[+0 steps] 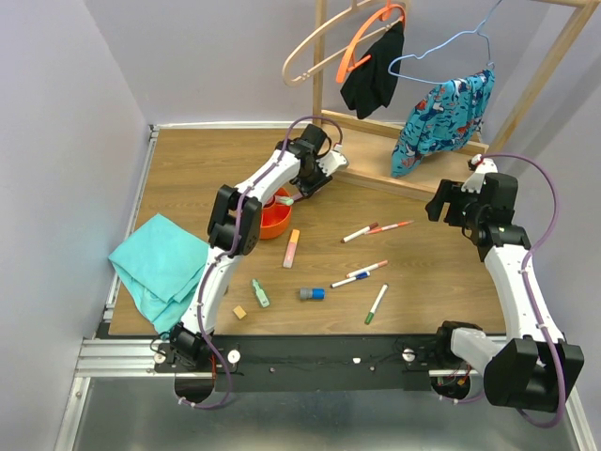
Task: Sort the stationery into containers
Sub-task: Pick up the pen from the center of the board, then place the pen in the storage box.
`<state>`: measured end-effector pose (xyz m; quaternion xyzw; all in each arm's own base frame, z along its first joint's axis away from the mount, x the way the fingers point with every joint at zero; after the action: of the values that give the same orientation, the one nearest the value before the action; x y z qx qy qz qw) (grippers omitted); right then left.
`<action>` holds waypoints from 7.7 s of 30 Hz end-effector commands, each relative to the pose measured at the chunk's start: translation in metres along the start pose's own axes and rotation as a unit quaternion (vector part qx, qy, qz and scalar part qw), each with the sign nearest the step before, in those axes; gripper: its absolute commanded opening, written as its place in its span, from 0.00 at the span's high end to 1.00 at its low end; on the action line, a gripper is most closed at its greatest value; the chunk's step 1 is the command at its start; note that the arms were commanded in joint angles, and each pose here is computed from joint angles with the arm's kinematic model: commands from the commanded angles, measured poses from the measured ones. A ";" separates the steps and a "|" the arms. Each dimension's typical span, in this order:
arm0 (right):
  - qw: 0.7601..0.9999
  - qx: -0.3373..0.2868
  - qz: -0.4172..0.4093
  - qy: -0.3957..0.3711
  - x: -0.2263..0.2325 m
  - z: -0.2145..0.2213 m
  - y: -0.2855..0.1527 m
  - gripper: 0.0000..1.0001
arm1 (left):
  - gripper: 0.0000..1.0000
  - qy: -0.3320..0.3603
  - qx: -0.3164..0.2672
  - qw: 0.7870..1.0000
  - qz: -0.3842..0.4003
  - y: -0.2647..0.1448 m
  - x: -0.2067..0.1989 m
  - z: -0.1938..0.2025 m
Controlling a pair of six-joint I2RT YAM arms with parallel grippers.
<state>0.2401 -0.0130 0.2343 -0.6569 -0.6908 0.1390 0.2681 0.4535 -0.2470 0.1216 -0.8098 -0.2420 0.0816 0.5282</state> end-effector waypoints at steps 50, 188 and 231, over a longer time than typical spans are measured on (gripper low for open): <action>0.998 -0.020 0.009 -0.053 0.002 -0.030 -0.029 0.19 | 0.81 0.029 -0.396 0.903 0.167 -0.134 -0.019 0.049; 0.994 0.039 0.005 -0.100 -0.014 -0.052 0.014 0.19 | 0.73 -0.121 -0.497 0.792 0.334 -0.111 0.059 0.108; 0.995 0.033 -0.021 -0.096 -0.011 -0.051 0.018 0.19 | 0.54 -0.023 -0.530 0.800 0.281 -0.195 0.077 0.078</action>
<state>0.2817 -0.0310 0.2607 -0.6205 -0.7098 0.2397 0.2316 0.4372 -0.0896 0.1942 -0.9650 -0.0231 0.2595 -0.0304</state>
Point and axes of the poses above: each gripper's point midway between its finger pads, its own y axis out along the fingers, its own x axis along the line the jaws close on, z = x × y, the point moved 10 cm from there along -y, back along the fingers, and after that the axes turned 1 degree about y, right-handed, at the moved point
